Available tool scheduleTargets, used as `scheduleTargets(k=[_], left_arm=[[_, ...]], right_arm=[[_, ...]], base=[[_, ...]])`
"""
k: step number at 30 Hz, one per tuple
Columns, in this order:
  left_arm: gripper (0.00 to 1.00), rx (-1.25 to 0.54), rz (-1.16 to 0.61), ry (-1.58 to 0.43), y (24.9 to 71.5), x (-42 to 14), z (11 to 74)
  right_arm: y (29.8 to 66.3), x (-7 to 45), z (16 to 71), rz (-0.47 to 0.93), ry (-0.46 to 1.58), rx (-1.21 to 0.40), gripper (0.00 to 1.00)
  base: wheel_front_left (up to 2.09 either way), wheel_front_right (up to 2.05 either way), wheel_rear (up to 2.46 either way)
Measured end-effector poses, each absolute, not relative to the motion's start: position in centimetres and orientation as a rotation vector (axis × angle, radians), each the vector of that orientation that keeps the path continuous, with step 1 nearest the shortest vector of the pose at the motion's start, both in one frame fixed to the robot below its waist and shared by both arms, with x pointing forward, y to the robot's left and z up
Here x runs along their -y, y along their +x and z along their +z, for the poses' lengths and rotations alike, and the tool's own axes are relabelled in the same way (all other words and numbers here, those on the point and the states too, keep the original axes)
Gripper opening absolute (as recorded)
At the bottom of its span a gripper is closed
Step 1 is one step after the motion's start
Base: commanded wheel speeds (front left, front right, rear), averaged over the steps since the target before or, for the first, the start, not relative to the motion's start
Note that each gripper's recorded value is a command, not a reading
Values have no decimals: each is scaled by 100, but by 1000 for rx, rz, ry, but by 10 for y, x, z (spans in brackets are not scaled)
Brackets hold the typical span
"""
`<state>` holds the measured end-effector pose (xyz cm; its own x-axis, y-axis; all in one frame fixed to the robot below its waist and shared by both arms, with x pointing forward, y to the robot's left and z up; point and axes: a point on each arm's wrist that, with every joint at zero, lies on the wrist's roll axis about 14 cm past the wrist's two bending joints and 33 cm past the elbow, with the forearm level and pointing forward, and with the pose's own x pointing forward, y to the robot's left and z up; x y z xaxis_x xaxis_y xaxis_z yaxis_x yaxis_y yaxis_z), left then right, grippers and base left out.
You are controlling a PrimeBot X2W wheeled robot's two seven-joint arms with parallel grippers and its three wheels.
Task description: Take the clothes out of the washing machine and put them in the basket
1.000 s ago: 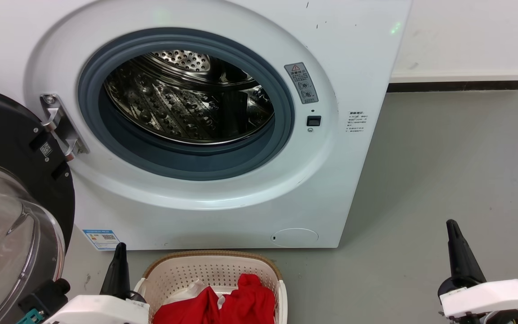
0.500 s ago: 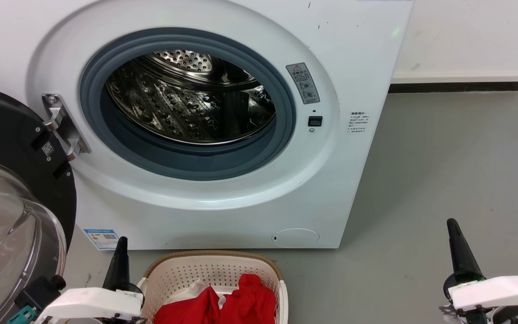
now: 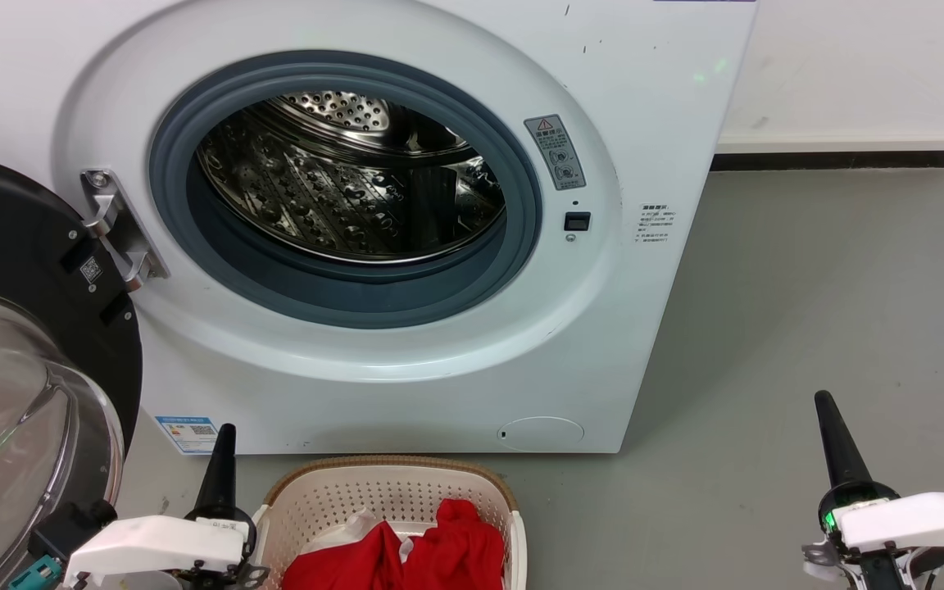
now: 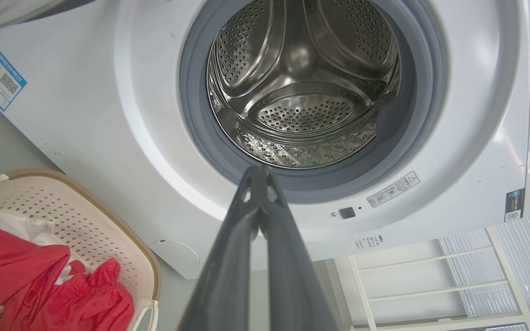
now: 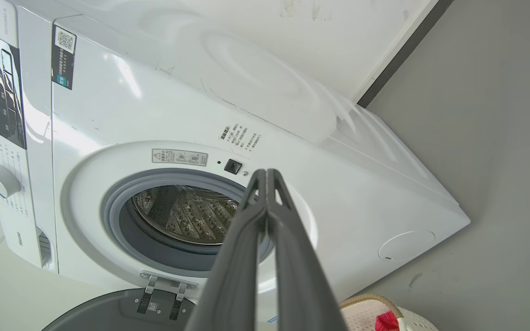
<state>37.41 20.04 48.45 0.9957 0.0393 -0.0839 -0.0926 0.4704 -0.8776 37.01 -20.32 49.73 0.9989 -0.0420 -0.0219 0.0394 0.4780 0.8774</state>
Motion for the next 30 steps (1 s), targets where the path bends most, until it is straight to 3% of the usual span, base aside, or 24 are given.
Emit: scheduleTargets(k=[30], left_arm=[[0, -37, 48, -1359, 382, -199, 494]], right_arm=[[379, 202, 498, -37, 1351, -11, 0]], base=[[0, 0, 0]])
